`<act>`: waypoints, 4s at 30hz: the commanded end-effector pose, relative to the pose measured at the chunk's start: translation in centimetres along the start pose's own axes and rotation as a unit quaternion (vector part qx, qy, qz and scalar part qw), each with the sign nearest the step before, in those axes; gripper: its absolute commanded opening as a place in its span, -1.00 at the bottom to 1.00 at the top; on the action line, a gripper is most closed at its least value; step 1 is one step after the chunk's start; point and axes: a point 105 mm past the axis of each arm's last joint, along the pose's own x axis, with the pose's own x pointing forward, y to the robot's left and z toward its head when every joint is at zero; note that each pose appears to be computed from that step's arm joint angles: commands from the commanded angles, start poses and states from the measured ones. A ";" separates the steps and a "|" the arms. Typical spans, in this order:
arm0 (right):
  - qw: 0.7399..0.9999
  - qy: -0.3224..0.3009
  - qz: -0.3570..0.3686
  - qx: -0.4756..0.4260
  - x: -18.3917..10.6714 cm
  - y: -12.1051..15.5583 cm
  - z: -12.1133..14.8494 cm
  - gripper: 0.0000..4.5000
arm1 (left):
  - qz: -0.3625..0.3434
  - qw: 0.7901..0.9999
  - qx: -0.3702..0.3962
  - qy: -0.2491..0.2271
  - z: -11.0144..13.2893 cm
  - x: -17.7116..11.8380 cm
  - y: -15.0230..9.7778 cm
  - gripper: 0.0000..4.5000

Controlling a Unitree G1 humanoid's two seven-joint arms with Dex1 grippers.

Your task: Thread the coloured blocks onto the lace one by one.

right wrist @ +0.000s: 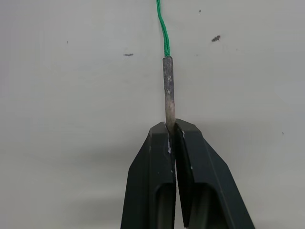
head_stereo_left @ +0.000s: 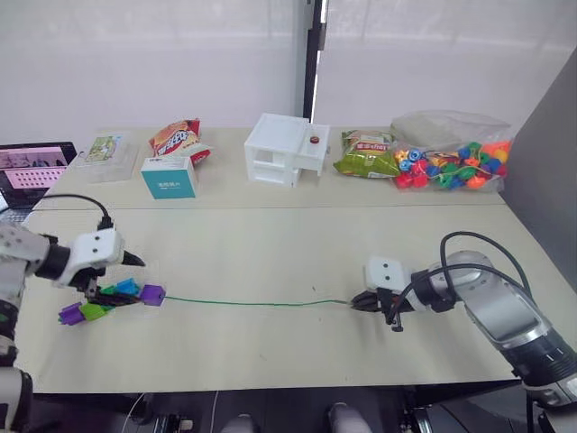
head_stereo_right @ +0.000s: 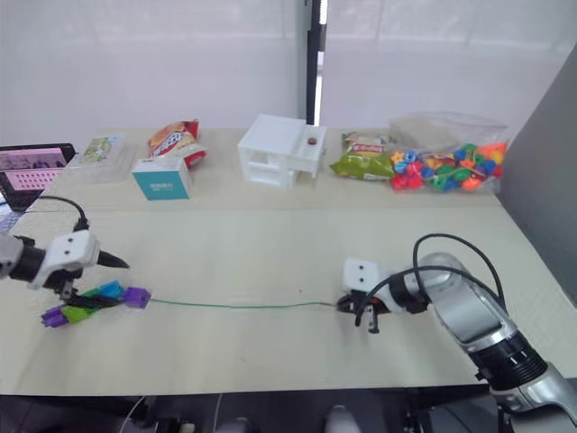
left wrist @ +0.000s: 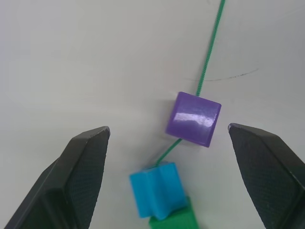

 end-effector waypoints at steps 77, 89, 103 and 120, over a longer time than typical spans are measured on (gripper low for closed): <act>0.997 0.030 -0.063 0.036 -3.3 -2.7 -4.5 -0.14 | -0.057 0.986 0.081 0.136 -0.1 4.1 -1.5 0.12; 0.994 -0.041 -0.063 0.077 -7.4 -2.3 -1.6 0.97 | 0.082 0.995 0.008 0.055 1.0 -2.8 1.8 1.00; 0.944 -0.223 -0.165 0.177 -13.3 -5.9 -1.3 0.97 | 0.258 0.904 -0.246 -0.239 -2.2 -9.6 -0.3 1.00; 0.887 -0.228 -0.329 0.229 -13.9 -6.9 -9.6 0.97 | 0.492 0.779 -0.366 -0.132 -15.2 -11.5 -8.1 1.00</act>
